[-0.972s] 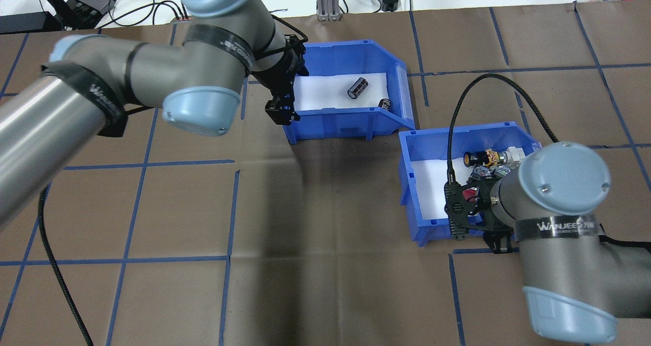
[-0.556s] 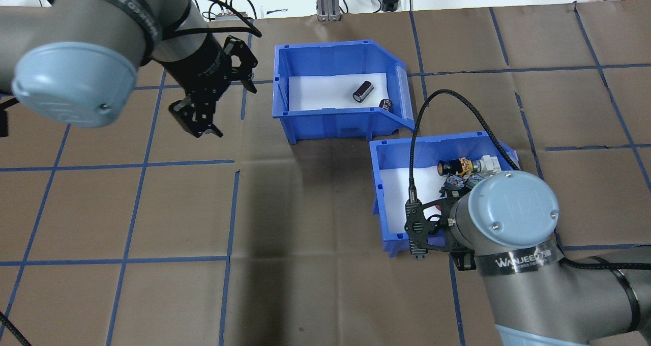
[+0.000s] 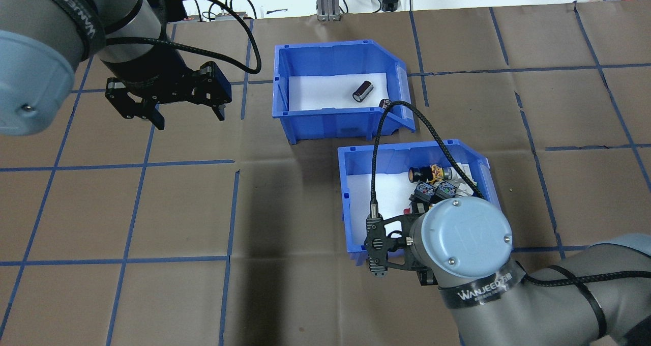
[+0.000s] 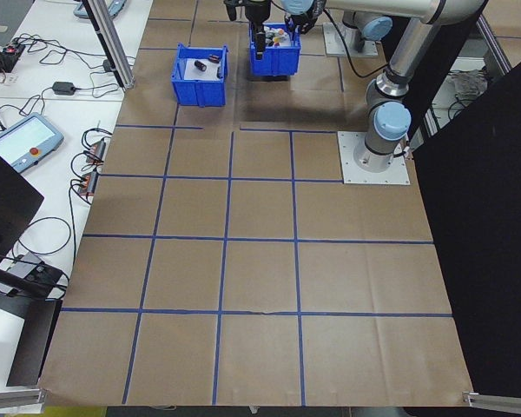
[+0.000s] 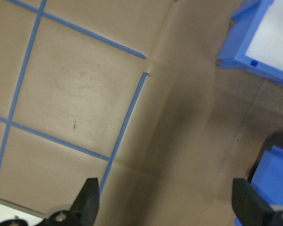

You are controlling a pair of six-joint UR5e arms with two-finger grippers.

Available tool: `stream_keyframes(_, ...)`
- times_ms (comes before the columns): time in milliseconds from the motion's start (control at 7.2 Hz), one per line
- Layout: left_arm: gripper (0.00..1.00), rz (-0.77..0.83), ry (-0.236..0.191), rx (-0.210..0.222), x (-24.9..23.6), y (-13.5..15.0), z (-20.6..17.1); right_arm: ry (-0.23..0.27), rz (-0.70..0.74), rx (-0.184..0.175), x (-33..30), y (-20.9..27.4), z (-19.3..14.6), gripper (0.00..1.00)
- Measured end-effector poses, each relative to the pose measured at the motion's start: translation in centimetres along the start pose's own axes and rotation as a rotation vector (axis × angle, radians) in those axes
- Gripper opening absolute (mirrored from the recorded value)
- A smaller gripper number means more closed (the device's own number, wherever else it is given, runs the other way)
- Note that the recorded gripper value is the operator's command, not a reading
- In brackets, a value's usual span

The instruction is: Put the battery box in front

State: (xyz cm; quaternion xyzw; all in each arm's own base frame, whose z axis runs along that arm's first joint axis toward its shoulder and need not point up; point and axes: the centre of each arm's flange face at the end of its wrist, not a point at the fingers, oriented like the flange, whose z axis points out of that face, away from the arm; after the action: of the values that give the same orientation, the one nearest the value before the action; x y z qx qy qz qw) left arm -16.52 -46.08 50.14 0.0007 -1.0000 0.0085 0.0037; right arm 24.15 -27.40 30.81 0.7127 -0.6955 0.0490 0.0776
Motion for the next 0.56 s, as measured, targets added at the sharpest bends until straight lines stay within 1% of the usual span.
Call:
stream_keyframes(139,1.00,0.132,0.001,0.009,-0.4,-0.2,0.0,-0.006,0.008,0.003,0.3,-1.8,0.1,0.00)
stream_keyframes(278,1.00,0.195,0.003,0.020,-0.6,-0.3,0.2,-0.007,0.011,0.002,0.3,-3.8,0.3,0.00)
stream_keyframes(556,1.00,0.225,0.007,0.030,-0.9,-0.3,0.3,0.004,0.000,-0.020,0.0,-7.0,1.2,0.00)
